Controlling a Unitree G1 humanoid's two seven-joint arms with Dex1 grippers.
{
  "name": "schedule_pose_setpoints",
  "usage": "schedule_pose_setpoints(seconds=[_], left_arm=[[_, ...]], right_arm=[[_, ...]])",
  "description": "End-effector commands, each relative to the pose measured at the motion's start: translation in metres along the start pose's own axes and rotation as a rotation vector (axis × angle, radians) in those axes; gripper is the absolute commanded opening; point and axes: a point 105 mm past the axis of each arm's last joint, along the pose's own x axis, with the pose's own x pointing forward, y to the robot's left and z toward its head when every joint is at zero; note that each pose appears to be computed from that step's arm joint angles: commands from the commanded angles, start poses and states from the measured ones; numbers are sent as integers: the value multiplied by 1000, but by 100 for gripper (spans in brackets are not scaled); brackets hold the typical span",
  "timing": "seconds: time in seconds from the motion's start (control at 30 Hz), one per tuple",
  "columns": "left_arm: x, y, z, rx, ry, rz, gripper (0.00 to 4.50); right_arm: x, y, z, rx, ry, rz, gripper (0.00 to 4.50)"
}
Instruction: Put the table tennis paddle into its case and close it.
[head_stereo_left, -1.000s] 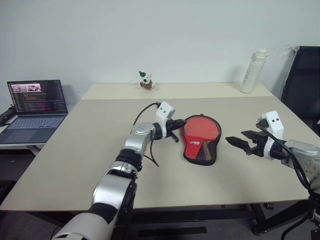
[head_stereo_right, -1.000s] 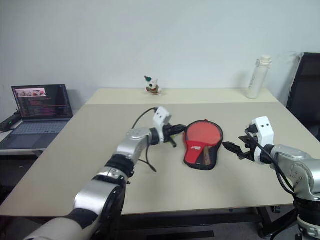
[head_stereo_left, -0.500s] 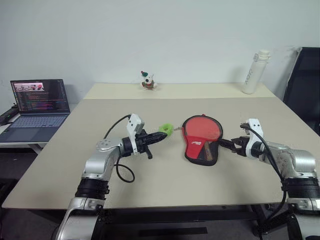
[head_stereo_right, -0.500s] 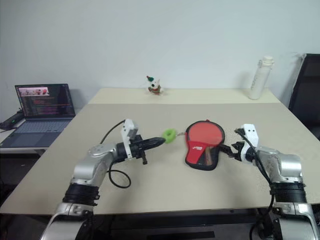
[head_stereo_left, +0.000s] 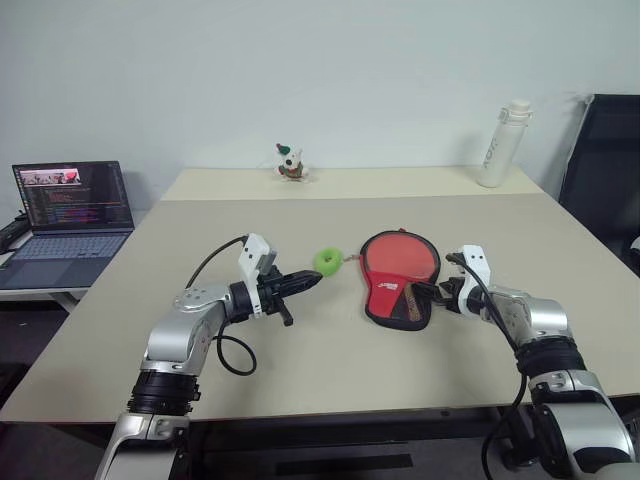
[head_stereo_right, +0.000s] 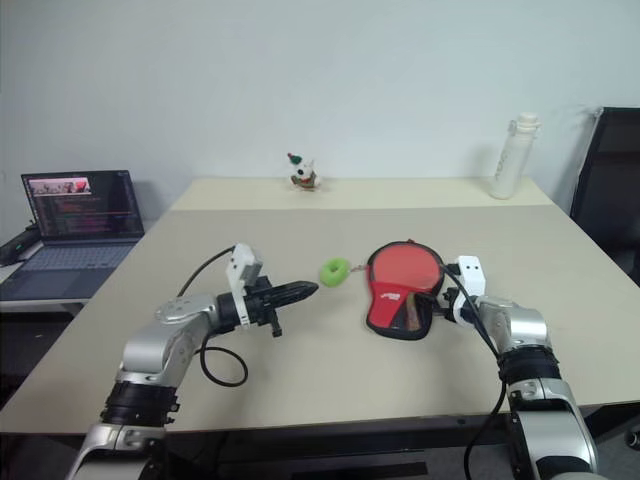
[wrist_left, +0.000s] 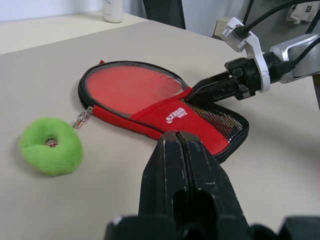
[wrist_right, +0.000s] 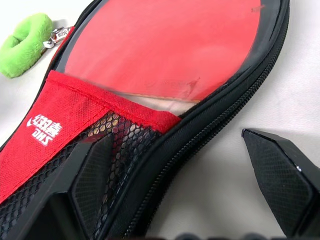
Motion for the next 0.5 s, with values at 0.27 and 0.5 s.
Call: schedule_pose_setpoints(seconds=[0.27, 0.5], left_arm=[[-6, -4, 11, 78, 2, -12, 0], [-20, -4, -4, 66, 61, -17, 0]], right_arm=[[14, 12, -23, 48, 115, 63, 314], [23, 34, -25, 48, 133, 138, 78]])
